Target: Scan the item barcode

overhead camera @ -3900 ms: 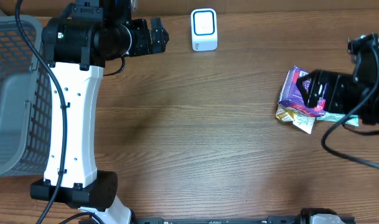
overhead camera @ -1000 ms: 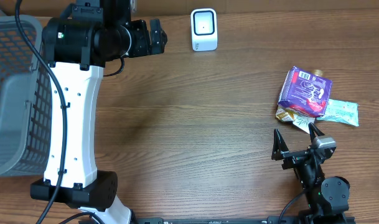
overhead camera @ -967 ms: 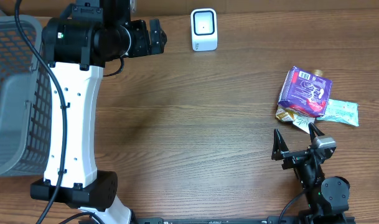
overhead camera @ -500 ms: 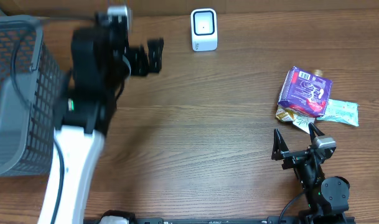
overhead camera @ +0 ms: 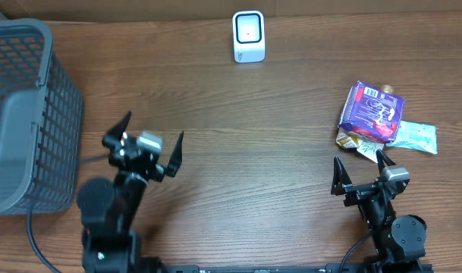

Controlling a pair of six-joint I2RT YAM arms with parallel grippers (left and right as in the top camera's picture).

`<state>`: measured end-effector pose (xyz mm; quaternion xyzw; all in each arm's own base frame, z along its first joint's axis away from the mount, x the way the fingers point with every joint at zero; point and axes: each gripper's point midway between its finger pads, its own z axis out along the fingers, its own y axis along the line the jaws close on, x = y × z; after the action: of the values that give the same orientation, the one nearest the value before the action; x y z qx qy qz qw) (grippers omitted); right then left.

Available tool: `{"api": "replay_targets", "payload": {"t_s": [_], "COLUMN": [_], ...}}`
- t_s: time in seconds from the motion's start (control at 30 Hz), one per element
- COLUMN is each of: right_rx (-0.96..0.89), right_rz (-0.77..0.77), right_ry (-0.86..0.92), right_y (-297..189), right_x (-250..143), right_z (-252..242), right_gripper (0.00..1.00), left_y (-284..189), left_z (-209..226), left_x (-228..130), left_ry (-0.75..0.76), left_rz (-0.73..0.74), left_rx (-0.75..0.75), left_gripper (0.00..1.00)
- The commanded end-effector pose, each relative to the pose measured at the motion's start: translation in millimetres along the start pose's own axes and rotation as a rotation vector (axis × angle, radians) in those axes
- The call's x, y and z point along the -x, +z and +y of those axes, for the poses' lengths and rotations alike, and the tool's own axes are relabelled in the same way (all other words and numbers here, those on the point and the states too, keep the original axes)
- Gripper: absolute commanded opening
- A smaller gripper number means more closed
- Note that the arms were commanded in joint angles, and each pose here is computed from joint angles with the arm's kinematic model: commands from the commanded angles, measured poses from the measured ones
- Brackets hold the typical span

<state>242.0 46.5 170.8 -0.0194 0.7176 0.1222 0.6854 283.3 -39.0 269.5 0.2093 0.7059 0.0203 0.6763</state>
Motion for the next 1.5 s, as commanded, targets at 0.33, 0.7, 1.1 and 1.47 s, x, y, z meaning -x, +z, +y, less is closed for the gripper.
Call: {"api": "replay_targets", "payload": {"t_s": [0.33,0.7,1.1,1.47], "right_rx": [-0.001,-0.001,-0.001,-0.001], "right_rz": [-0.007,-0.007,-0.007,-0.007], "right_ry": [-0.001,-0.001,-0.001,-0.001], "right_y": [0,0,0,0], "right_x": [-1,-1,-1,-1], "right_z": [0,0,0,0], "right_gripper": [1.0,1.0,1.0,1.0], "left_y": [-31,-33,-33,-33], "left_z": [-20,-28,-28,-28], "left_x": [-82,-108,-108,-108], "left_ry": [0.07,0.045,0.045,0.045], "left_rz": [-0.054,0.011,0.011,0.011], "left_rx": [0.133,0.118,0.117,0.117], "left_gripper": [1.0,0.99,1.0,0.99]}}
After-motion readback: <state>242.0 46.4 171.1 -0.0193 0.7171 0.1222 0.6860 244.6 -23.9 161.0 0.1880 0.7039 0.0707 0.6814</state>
